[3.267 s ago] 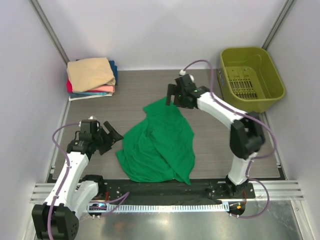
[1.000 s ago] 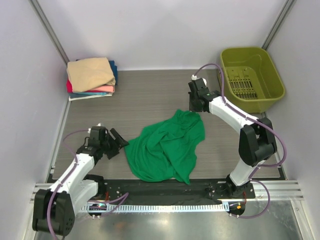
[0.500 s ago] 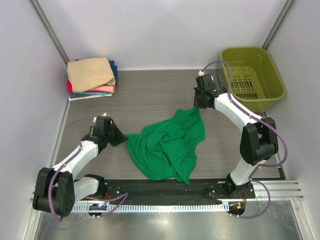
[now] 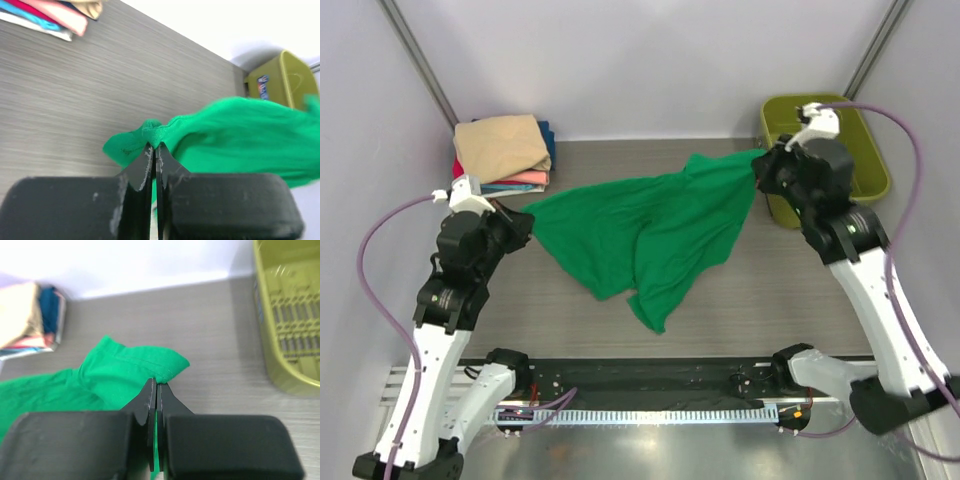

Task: Fold and stack the t-shirts
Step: Flatten the tshirt out, then fold the tshirt

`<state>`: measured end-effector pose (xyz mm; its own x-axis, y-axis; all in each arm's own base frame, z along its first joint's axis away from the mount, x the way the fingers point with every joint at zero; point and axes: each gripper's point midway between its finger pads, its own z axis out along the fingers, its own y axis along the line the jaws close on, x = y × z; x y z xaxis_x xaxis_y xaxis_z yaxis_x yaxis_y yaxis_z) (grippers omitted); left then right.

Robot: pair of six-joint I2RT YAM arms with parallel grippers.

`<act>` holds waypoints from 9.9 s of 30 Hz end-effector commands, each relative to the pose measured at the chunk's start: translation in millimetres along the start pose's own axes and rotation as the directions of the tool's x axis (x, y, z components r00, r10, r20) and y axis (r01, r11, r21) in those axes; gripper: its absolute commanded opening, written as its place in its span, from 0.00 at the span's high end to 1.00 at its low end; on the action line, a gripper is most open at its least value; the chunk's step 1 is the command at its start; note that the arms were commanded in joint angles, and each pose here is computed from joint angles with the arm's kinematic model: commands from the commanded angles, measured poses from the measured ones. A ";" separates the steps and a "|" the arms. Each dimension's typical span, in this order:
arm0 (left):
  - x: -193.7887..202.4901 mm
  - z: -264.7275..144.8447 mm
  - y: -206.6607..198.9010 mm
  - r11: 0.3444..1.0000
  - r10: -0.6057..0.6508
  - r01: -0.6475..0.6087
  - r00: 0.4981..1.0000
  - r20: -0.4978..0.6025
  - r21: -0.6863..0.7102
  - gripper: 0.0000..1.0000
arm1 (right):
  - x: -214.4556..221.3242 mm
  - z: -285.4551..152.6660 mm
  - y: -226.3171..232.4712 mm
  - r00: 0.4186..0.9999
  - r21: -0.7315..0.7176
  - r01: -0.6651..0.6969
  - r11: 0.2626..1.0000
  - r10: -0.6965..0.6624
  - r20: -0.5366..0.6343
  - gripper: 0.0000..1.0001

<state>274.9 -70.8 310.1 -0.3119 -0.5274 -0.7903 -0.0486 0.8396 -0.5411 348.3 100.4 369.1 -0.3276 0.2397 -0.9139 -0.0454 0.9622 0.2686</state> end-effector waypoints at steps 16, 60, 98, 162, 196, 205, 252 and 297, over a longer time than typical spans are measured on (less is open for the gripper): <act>-137.3 -168.1 -72.6 0.907 0.289 -0.395 0.836 0.467 0.145 1.00 | -129.8 -266.9 10.6 0.757 -0.242 0.204 0.948 0.004 0.653 0.99; 131.6 144.3 70.8 0.976 -0.036 -0.081 0.856 -0.516 -0.202 0.30 | 174.7 167.5 -30.6 0.943 0.028 -0.065 0.998 0.070 -0.326 0.04; 70.6 160.7 46.1 0.932 -0.022 -0.120 0.923 -0.384 -0.342 0.32 | 131.2 260.8 -34.8 0.923 0.054 -0.062 0.997 0.078 -0.376 0.04; 207.0 17.5 190.5 0.757 -0.353 0.210 0.929 -0.116 -0.619 1.00 | 341.7 -111.1 -72.9 0.704 0.463 -0.132 0.876 0.412 -0.579 0.17; 163.2 7.8 148.1 0.846 -0.338 0.246 0.934 -0.118 -0.472 1.00 | 285.4 -70.3 -16.8 0.801 0.379 -0.168 0.910 0.351 -0.485 0.99; 139.8 42.9 136.1 0.849 -0.309 0.204 0.940 -0.145 -0.488 1.00 | 206.0 7.8 -13.9 0.871 0.339 -0.127 0.932 0.269 -0.412 0.99; 146.3 84.5 162.8 0.827 -0.422 0.303 0.891 -0.167 -0.473 0.26 | 239.6 53.5 -112.3 0.854 0.406 -0.050 0.912 0.249 -0.456 0.18; 45.6 106.4 99.0 0.869 -0.419 0.378 0.905 -0.069 -0.320 1.00 | 135.7 81.5 -118.1 0.941 0.402 -0.148 0.903 0.253 -0.223 0.99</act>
<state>369.9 -35.1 144.2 -0.3665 -0.8426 -0.3947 -0.4997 0.5360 -0.6804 391.5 44.7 117.1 -0.6438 0.4287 -0.6338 0.3717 0.8992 0.2307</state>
